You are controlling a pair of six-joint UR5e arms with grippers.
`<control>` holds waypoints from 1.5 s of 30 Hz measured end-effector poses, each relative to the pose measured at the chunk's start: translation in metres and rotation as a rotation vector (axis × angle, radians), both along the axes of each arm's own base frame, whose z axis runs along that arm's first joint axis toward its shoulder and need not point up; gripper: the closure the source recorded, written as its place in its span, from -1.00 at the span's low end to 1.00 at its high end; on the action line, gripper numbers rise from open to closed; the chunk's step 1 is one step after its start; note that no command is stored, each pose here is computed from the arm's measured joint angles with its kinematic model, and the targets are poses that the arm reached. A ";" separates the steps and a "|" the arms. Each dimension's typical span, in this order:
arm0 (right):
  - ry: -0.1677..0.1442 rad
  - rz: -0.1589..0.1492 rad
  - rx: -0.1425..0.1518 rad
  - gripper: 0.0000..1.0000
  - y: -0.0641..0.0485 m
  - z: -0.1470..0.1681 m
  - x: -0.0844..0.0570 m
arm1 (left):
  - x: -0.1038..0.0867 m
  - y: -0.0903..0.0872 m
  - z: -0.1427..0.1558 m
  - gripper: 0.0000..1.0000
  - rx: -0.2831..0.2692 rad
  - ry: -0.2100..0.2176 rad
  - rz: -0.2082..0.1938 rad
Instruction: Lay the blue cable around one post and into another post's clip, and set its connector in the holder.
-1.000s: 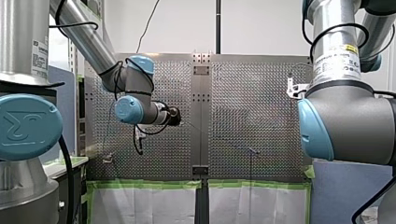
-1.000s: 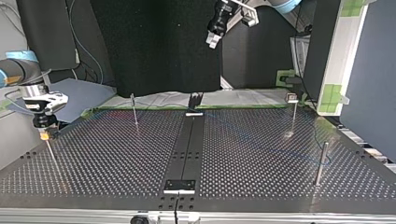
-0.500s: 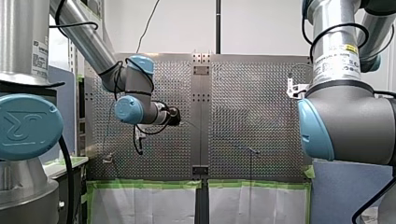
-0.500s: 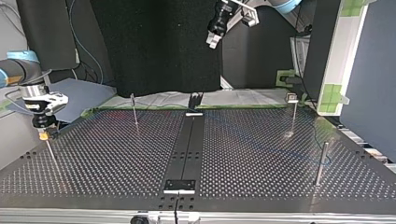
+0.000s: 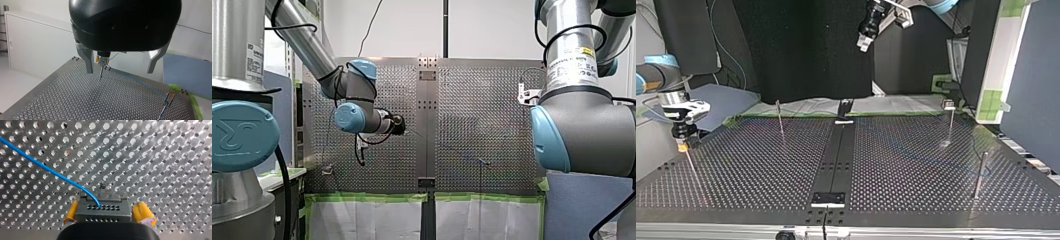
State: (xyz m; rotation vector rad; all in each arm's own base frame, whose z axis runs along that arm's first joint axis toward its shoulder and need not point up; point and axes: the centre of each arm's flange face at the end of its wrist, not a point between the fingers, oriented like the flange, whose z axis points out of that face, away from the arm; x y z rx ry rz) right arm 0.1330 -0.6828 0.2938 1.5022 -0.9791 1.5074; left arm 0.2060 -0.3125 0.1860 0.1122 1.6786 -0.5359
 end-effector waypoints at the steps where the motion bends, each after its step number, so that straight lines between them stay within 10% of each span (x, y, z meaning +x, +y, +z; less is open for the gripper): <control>1: 0.000 0.001 0.001 -1.00 0.000 0.000 0.001 | 0.000 0.000 0.000 -0.97 0.000 0.000 0.000; 45: 0.002 -0.042 0.018 -1.00 0.001 -0.003 -0.001 | 0.001 0.001 0.000 -0.97 0.001 0.000 0.003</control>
